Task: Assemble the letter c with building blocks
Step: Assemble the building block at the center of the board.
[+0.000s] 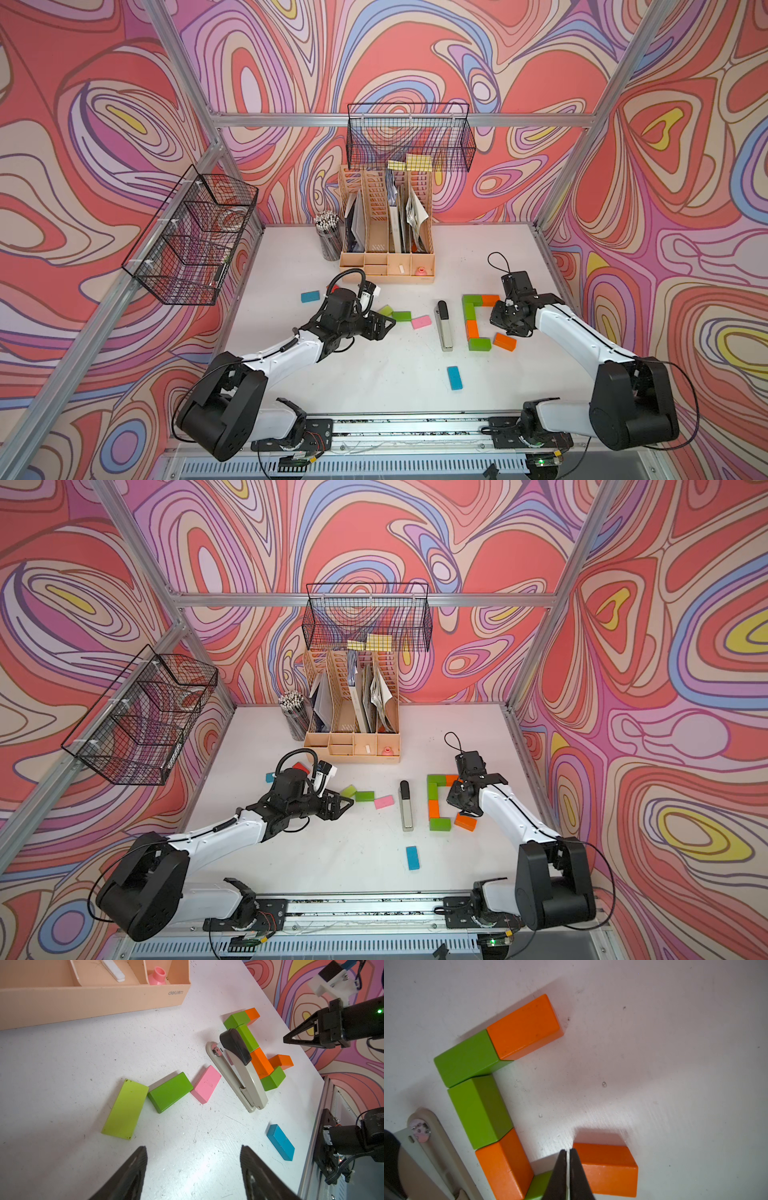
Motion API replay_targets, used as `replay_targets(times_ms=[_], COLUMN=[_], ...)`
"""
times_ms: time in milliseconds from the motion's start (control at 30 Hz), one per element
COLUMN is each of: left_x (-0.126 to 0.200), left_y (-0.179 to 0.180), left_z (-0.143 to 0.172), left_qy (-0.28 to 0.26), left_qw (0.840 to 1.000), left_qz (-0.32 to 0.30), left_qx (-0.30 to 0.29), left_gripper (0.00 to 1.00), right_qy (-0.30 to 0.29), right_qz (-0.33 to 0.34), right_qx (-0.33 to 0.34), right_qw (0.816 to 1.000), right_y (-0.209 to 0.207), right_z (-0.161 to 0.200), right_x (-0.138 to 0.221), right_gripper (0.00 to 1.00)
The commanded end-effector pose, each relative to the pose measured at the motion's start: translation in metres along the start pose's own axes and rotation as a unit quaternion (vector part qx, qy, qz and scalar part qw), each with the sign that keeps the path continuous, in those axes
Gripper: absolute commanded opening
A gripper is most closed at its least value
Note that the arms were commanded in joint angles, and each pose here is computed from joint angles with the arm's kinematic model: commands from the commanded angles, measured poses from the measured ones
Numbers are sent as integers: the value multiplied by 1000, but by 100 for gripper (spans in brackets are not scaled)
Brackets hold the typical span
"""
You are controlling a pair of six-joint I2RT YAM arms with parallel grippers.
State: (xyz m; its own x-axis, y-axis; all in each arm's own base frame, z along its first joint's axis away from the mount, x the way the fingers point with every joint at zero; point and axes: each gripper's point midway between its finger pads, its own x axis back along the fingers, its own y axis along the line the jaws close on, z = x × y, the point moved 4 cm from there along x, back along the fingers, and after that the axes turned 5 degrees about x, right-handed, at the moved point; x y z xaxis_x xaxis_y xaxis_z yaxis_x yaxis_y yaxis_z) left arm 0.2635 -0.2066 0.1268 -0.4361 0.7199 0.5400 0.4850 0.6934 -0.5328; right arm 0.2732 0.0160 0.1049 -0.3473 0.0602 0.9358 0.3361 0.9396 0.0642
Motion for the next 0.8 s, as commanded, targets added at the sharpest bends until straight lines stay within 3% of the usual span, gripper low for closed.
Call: replay_targets(times_ms=[0,133,767], left_x=[1,1,1], left_y=[1,2,2], left_z=[-2,-2,-2], left_qy=[-5,-4,-4], left_qw=[1000,1000,1000], left_qz=[-4,-6,-6], left_qx=[-5,-5,-4], left_gripper=[73,73,73], right_qy=[-10,7,32], right_qz=[-7,-12,10], right_qx=[-1,0,2], right_qw=[1000,1000,999], right_y=[3,4,-7], right_z=[-11,-6,13], right_x=[-4,-14,-24], right_gripper=[4,0,0])
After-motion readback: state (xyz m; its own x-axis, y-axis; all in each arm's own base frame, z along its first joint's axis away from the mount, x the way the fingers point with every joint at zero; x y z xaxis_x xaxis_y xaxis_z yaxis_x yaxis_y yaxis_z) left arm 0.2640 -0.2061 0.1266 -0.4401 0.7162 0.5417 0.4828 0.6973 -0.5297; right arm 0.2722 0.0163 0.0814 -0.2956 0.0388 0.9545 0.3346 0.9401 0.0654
